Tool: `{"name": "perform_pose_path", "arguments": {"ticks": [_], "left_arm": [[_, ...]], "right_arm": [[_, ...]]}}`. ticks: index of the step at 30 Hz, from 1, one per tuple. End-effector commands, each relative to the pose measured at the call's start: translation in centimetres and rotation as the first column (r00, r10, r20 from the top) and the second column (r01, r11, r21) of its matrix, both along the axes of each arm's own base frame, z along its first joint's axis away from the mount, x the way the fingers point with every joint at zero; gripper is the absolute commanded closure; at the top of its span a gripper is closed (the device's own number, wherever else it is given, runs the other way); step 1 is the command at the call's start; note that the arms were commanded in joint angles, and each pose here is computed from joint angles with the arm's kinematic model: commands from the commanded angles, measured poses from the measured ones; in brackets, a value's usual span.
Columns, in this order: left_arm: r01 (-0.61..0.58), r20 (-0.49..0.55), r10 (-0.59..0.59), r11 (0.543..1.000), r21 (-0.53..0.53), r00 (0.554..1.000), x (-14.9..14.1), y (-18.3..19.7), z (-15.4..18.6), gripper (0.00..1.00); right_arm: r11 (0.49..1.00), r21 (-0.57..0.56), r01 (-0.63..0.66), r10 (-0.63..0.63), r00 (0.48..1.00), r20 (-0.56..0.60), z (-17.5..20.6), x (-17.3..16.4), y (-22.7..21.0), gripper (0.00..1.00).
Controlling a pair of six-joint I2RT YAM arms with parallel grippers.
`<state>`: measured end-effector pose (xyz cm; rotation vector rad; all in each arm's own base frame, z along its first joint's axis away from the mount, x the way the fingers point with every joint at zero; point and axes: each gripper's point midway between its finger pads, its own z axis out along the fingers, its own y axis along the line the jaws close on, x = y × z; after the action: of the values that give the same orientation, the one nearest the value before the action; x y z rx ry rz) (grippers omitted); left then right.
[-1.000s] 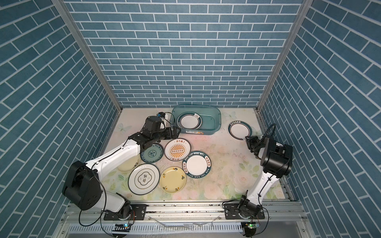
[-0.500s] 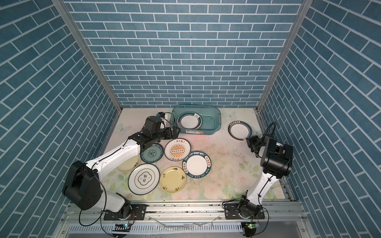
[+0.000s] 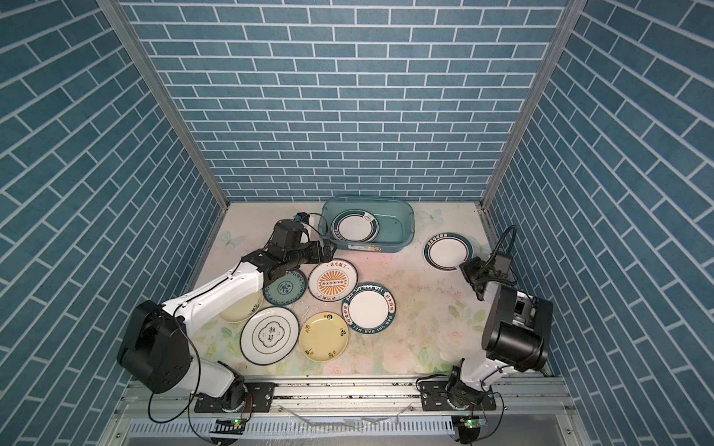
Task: Place the plates into the plastic bin on the countertop
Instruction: Pick up the plate from the top-right of the table.
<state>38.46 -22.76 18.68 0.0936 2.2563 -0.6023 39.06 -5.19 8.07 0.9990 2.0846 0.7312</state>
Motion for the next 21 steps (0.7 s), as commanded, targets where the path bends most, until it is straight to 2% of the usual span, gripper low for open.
{"name": "perform_pose_path", "arguments": {"ticks": [1, 8, 12, 15, 21], "left_arm": [[0.013, -0.009, -0.013, 1.000, -0.025, 1.000, 0.2, -0.6, -0.5, 0.00], [0.039, -0.018, -0.040, 0.997, -0.061, 0.999, 0.0, -1.9, -0.7, 0.00], [0.059, -0.001, -0.059, 0.996, -0.068, 0.998, -0.2, -2.7, -0.5, 0.00], [0.084, 0.004, -0.084, 0.994, -0.074, 0.996, -0.3, -3.8, -0.4, 0.00], [0.133, 0.006, -0.133, 0.986, -0.100, 0.991, -0.4, -6.3, -0.2, 0.00]], "right_arm": [[0.997, -0.057, -0.051, 0.052, 0.998, 0.017, 1.7, -1.3, 1.5, 1.00], [0.991, -0.044, -0.124, 0.126, 0.991, 0.039, 3.1, -5.4, 4.2, 1.00], [0.982, 0.005, -0.190, 0.189, 0.978, 0.093, 4.1, -7.2, 6.2, 1.00], [0.971, 0.038, -0.235, 0.228, 0.965, 0.130, 5.2, -8.1, 7.4, 1.00], [0.946, 0.032, -0.322, 0.309, 0.929, 0.205, 7.3, -8.6, 9.3, 1.00]]}}
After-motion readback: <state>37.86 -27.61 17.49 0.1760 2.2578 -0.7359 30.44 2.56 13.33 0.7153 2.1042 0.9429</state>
